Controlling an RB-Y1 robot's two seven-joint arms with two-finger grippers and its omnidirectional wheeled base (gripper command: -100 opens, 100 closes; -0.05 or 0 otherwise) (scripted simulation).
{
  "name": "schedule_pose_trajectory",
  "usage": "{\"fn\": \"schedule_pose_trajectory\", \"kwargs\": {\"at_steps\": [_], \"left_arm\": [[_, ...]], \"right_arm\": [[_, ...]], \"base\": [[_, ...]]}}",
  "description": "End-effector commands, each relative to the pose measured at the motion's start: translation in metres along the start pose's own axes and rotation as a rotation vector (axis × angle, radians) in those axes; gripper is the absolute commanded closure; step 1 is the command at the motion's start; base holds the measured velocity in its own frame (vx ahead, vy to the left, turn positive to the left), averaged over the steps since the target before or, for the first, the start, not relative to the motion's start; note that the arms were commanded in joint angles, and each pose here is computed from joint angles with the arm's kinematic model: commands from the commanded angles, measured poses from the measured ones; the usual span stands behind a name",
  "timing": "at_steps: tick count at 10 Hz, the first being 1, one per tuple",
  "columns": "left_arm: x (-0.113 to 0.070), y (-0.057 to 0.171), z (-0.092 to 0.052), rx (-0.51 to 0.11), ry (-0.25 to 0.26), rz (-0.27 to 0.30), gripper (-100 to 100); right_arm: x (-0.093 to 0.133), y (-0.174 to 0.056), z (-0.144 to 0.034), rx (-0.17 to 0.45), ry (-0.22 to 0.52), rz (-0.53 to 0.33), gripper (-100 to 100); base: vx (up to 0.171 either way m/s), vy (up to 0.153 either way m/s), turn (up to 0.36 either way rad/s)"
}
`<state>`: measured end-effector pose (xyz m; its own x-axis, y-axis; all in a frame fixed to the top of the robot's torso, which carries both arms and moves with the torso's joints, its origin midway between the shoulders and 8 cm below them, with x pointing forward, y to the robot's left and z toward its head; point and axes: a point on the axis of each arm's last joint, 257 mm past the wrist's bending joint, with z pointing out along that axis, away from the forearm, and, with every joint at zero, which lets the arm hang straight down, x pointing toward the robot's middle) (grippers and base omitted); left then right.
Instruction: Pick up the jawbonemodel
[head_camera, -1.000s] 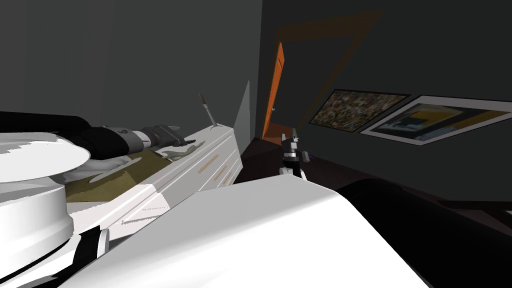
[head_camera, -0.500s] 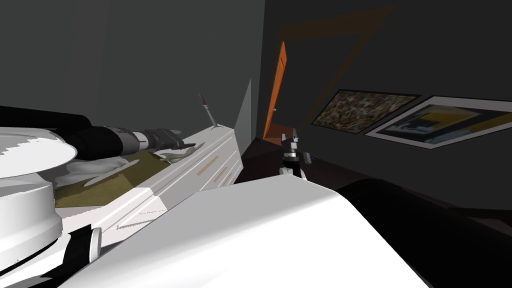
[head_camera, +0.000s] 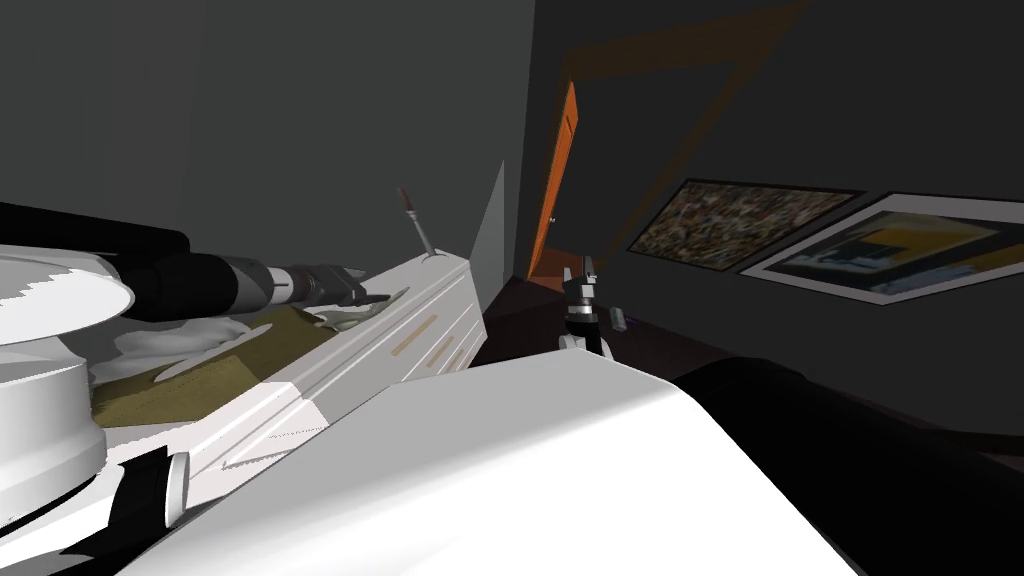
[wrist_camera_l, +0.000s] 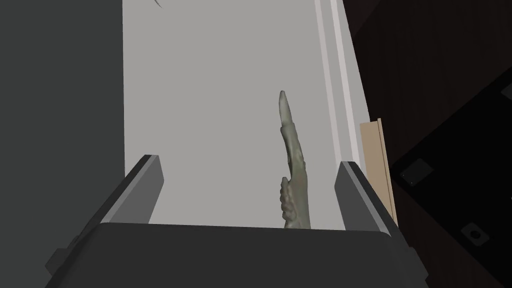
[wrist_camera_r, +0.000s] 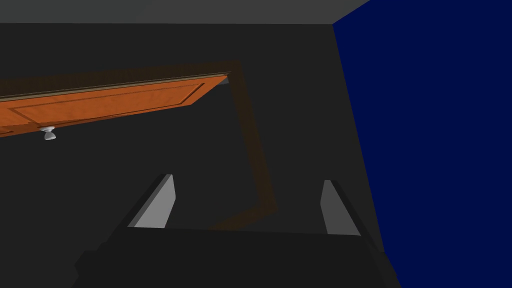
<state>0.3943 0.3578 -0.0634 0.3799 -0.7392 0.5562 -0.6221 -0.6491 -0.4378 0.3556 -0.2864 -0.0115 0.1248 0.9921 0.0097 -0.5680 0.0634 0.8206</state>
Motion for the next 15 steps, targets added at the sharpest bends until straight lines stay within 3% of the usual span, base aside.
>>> {"fn": "schedule_pose_trajectory", "kwargs": {"at_steps": [1,9,11,15], "left_arm": [[-0.008,0.008,0.000,-0.031,-0.038,-0.009,-100],[-0.043,0.039,-0.011,-0.176,-0.212,-0.051,-100],[-0.057,0.049,-0.017,-0.224,-0.281,-0.061,-100],[-0.072,0.060,-0.023,-0.269,-0.350,-0.063,-100]], "right_arm": [[0.000,0.000,0.000,0.000,0.000,0.000,0],[0.000,0.000,0.000,0.000,0.000,0.000,0],[0.000,0.000,0.000,0.000,0.000,0.000,0],[0.000,0.000,0.000,0.000,0.000,0.000,0]], "base": [[0.047,-0.007,0.034],[0.039,-0.008,0.041],[0.037,-0.006,0.052],[0.024,-0.001,0.024]]}}
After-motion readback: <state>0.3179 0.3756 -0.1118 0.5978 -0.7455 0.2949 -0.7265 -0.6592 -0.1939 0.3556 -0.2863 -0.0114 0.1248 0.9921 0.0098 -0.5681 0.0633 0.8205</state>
